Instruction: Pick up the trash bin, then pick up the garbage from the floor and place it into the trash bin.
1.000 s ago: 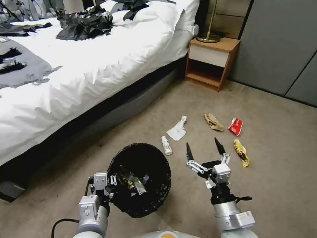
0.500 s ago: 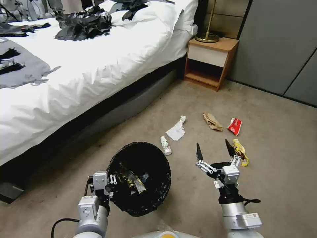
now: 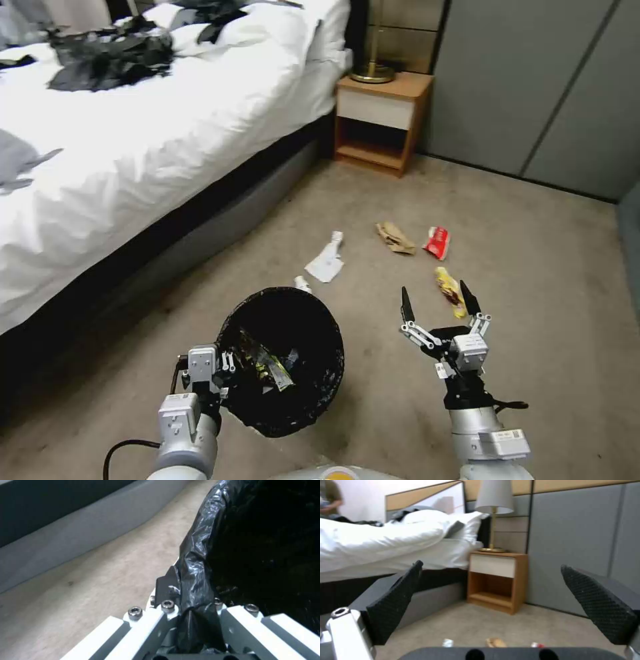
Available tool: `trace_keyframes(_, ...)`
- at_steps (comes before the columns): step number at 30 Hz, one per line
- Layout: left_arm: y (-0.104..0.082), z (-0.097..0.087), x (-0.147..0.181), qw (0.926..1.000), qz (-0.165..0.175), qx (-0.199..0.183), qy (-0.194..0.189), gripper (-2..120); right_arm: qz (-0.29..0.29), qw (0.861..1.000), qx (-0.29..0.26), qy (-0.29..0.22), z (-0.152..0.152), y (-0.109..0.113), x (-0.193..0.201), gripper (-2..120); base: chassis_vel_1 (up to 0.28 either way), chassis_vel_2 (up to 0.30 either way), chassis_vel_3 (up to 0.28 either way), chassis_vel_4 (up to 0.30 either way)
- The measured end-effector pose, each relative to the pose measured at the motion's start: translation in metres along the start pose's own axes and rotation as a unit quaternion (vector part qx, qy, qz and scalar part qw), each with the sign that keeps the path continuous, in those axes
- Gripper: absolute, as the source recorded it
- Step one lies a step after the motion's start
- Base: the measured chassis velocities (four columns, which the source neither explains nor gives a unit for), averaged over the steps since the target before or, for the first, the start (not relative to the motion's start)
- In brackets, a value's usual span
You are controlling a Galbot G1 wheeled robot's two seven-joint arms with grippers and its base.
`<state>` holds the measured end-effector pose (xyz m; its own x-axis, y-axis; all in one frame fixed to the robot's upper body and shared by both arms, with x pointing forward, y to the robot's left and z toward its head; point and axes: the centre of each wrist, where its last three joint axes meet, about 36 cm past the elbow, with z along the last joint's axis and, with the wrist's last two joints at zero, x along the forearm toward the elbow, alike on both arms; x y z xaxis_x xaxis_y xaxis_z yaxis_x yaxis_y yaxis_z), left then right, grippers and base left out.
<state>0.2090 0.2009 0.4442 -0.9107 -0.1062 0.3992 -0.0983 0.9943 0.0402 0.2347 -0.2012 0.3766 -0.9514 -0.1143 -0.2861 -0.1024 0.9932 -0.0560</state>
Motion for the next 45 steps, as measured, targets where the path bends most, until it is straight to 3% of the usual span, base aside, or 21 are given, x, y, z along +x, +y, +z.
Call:
trace_keyframes(16,-0.0005,-0.0002,0.0005,0.9999,0.002,0.003,-0.009,1,-0.004,1.0,0.001,0.006,0.0,-0.0022,0.0012,100,-0.103,-0.103,-0.108,-0.11)
trace_keyframes(37,-0.0001,0.0,0.0005,0.9999,0.002,0.004,-0.01,1,-0.013,1.0,0.002,0.009,-0.0013,-0.0047,0.0024,100,0.0,0.0,0.0,0.0)
trace_keyframes(45,0.0001,-0.0002,0.0014,0.9999,0.002,0.003,-0.01,1,-0.013,1.0,0.003,0.006,-0.0027,-0.0054,0.0013,100,-0.121,0.124,0.133,-0.13)
